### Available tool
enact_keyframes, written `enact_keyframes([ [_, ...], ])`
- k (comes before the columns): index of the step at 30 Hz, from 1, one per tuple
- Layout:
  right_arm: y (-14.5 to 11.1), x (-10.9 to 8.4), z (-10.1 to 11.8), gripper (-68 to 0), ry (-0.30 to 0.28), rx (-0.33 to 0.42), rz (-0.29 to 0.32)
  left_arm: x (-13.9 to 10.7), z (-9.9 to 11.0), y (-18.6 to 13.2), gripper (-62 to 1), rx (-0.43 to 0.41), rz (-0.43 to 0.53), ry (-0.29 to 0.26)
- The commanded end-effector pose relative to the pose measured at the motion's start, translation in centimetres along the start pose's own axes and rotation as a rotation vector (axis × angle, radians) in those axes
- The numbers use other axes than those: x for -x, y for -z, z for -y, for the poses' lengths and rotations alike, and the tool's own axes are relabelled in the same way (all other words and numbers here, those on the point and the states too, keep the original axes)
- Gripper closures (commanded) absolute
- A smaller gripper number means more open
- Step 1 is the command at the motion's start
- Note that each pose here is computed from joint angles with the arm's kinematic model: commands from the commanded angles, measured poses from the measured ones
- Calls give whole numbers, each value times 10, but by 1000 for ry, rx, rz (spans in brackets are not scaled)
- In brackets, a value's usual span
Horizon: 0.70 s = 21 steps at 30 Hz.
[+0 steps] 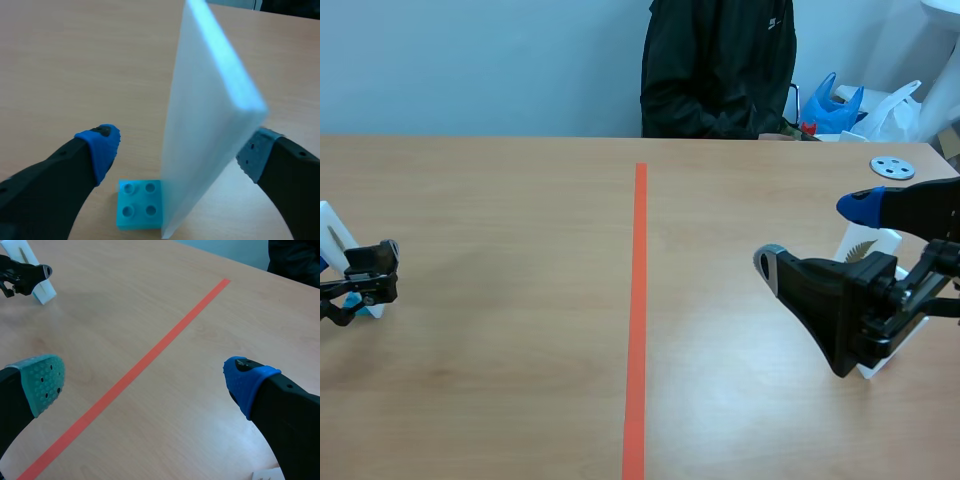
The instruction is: Sort the leaf by its shape. The table is split by an orange tape line. A compound leaf with several leaflets goes to the left side, a simple leaf with one blade goes to the right side. Return to the home posture when a red brick is placed on the table.
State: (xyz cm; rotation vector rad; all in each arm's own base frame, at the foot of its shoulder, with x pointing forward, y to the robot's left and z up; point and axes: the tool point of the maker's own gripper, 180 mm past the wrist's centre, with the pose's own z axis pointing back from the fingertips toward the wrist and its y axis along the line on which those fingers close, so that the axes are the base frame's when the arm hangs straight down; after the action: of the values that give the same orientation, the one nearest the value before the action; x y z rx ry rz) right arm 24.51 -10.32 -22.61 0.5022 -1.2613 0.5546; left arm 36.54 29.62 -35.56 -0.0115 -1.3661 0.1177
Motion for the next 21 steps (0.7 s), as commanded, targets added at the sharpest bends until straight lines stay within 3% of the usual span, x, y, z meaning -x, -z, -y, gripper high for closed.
enact_keyframes([
  [1,0,-7,2,-679,-10,-2,24,-20,-2,0,-529,18,51,28],
  [5,0,-7,2,-679,-10,-2,24,-29,4,-7,-536,52,70,53],
  [9,0,-7,2,-679,-10,-2,24,-44,10,-12,-623,80,108,67],
  [21,0,-7,2,-679,-10,-2,23,-116,3,-36,-623,81,264,117],
])
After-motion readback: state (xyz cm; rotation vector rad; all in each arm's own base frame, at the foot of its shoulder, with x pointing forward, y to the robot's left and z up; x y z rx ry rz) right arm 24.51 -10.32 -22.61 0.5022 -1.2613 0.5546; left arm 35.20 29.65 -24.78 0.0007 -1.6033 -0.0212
